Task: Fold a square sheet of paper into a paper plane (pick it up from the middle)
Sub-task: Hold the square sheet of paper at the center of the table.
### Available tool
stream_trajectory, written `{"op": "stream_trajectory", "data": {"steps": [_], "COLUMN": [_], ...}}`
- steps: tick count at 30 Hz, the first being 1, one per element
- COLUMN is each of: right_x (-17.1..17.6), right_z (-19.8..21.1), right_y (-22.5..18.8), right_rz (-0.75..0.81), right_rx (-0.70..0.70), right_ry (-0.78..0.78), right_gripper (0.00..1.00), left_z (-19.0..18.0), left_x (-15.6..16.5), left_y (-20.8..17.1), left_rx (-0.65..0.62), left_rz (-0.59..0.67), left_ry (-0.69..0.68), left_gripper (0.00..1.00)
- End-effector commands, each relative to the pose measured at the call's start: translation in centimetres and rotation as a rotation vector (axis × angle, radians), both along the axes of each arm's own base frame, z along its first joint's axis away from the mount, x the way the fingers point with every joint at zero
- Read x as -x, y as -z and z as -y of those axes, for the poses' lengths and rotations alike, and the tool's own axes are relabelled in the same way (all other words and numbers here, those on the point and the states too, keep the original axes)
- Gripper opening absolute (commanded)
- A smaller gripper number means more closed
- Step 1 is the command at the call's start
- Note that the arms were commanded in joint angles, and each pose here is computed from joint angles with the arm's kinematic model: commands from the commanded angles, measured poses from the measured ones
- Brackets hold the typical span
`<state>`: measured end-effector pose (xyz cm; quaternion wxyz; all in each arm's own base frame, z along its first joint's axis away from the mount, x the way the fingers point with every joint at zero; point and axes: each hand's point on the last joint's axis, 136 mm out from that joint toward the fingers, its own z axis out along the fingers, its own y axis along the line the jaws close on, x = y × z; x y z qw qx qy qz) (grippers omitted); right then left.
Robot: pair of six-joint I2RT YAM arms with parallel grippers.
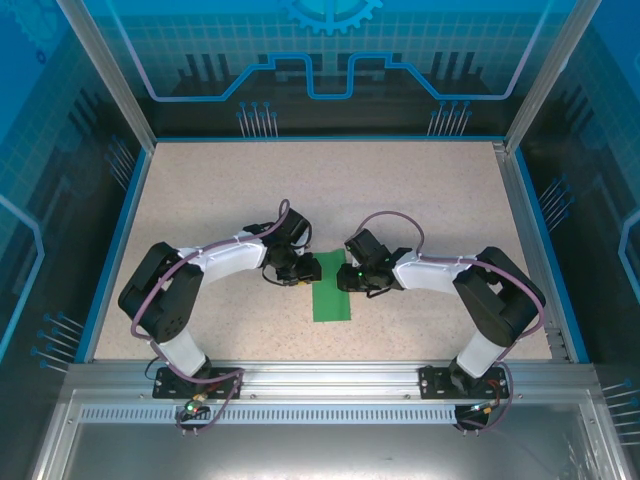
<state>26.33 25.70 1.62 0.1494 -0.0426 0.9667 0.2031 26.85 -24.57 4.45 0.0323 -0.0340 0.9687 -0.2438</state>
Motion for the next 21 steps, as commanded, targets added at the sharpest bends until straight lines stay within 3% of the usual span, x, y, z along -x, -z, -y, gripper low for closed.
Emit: {"op": "stream_trajectory", "data": {"steps": [1,21], "right_x": [0.55,0.59], "right_z": [0.47,0.84], "right_y": [0.61,0.73], "right_rz": [-0.022,-0.033], "right_rx": [0.03,0.006], "right_ry": [-0.017,-0.021], "right_gripper": [0.26,0.23], "left_z": [-0.09,-0.19], "left_x": [0.23,0.18], "left_y": [0.03,-0.03], "left_rx": [-0.021,-0.027], "left_rz": [-0.001,0.002], "left_ry": [0.018,0.023], "left_gripper": [0.3,0.3]}}
